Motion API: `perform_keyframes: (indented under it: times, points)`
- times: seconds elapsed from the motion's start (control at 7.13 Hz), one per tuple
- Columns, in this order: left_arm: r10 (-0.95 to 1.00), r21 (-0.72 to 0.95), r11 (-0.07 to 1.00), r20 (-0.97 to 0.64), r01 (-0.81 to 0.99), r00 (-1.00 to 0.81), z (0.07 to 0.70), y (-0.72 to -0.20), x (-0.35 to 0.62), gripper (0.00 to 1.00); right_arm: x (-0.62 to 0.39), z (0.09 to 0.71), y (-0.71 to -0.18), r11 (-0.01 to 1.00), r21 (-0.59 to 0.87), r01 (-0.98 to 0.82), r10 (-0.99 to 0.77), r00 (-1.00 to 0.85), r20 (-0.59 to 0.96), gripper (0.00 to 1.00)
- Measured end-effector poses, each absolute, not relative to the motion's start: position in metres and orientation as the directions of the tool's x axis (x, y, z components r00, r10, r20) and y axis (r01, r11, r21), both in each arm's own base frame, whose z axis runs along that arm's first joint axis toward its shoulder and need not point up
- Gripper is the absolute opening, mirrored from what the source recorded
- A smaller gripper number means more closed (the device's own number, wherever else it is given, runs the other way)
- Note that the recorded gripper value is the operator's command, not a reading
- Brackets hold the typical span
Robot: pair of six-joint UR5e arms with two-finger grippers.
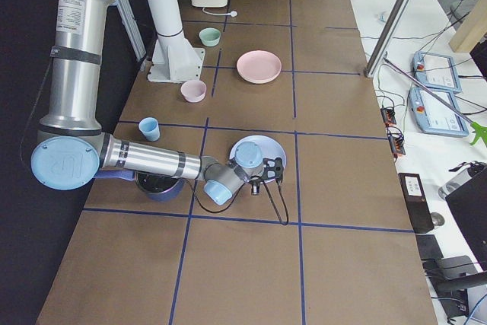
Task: Stack three plates with pink and blue
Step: 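Reach the right gripper to the light blue plate rim and grasp it, then lift the light blue plate with the right gripper over the pink plate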
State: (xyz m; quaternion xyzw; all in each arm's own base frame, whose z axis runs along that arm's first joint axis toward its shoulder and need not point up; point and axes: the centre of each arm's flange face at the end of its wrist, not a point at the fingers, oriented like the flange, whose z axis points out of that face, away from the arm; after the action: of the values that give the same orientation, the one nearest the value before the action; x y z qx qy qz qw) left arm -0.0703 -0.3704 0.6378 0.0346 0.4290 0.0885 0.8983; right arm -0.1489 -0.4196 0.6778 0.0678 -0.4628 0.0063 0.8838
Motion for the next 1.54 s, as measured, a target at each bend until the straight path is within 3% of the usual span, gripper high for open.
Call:
perform_keyframes:
  times: [0.42,0.98,1.26,1.54]
  points:
    - [0.19,0.14,0.982,-0.764,-0.129,0.616,0.637,-0.371,-0.07,1.0,-0.163,0.626,-0.442,0.987,0.117,-0.105,-0.049,0.504,0.862,0.0]
    - [0.186,0.138,0.982,-0.764,-0.126,0.617,0.637,-0.371,-0.07,1.0,-0.292,0.433,-0.51,0.987,-0.045,-0.157,0.087,0.271,0.959,0.0]
    - [0.185,0.137,0.983,-0.765,-0.125,0.617,0.636,-0.372,-0.07,1.0,-0.363,0.346,-0.512,0.983,-0.116,-0.144,0.147,0.228,0.963,0.0]
    - [0.18,0.133,0.984,-0.765,-0.122,0.618,0.636,-0.373,-0.07,1.0,-0.438,0.299,-0.47,0.978,-0.113,-0.173,0.16,0.29,0.944,0.0]
